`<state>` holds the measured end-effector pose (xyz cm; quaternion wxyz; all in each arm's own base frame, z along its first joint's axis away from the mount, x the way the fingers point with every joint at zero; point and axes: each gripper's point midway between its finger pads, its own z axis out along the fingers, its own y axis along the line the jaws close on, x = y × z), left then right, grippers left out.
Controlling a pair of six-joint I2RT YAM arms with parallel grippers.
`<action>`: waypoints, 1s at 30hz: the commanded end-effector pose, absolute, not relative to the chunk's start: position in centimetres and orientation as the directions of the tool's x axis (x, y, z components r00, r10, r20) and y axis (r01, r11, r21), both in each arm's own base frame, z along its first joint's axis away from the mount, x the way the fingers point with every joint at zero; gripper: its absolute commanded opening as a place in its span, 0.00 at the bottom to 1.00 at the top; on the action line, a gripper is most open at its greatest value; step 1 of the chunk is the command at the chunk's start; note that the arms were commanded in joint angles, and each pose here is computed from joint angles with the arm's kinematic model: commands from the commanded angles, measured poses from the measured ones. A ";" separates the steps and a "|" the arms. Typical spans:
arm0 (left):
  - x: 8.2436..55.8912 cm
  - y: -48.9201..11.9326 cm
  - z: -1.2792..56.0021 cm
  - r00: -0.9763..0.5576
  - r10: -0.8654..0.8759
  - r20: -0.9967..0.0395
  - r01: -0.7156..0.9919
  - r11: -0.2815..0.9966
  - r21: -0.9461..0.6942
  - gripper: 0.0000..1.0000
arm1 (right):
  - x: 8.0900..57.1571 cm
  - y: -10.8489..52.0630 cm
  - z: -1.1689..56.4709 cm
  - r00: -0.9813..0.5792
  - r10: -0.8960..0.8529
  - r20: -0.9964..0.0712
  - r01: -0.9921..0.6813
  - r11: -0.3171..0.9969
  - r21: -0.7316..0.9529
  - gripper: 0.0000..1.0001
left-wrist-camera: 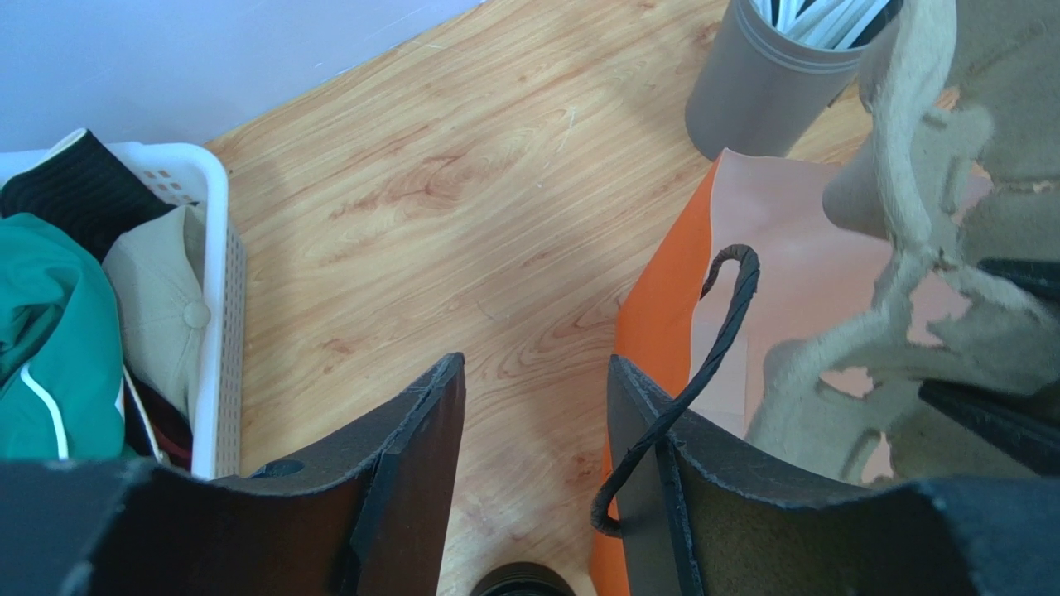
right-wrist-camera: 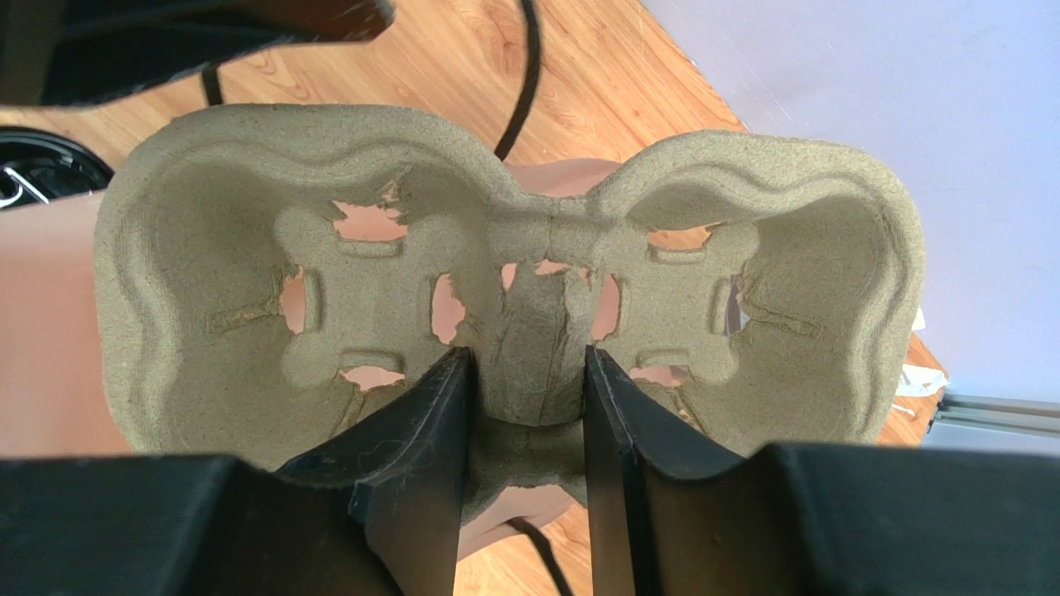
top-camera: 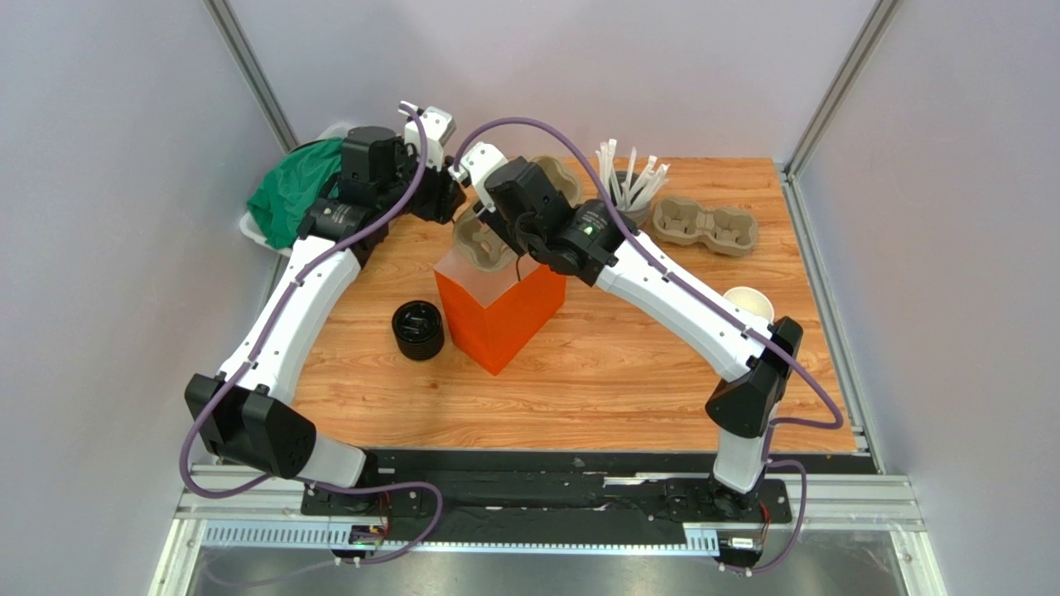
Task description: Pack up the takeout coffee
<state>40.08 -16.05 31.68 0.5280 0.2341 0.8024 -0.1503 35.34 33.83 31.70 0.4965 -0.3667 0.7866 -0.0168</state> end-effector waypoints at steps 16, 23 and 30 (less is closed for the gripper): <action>40.6 -15.6 32.7 -0.307 0.178 -0.935 0.496 0.868 0.002 0.54 | 32.3 33.6 33.2 -0.145 -0.667 -0.731 -0.546 0.670 -0.503 0.20; 41.0 -15.6 32.0 -0.327 0.173 -0.929 0.490 0.871 -0.010 0.54 | 31.4 34.5 33.0 -0.120 -0.684 -0.719 -0.584 0.634 -0.506 0.22; 41.0 -15.6 32.1 -0.328 0.169 -0.929 0.488 0.873 -0.014 0.54 | 30.3 35.7 33.4 -0.138 -0.640 -0.756 -0.638 0.641 -0.426 0.24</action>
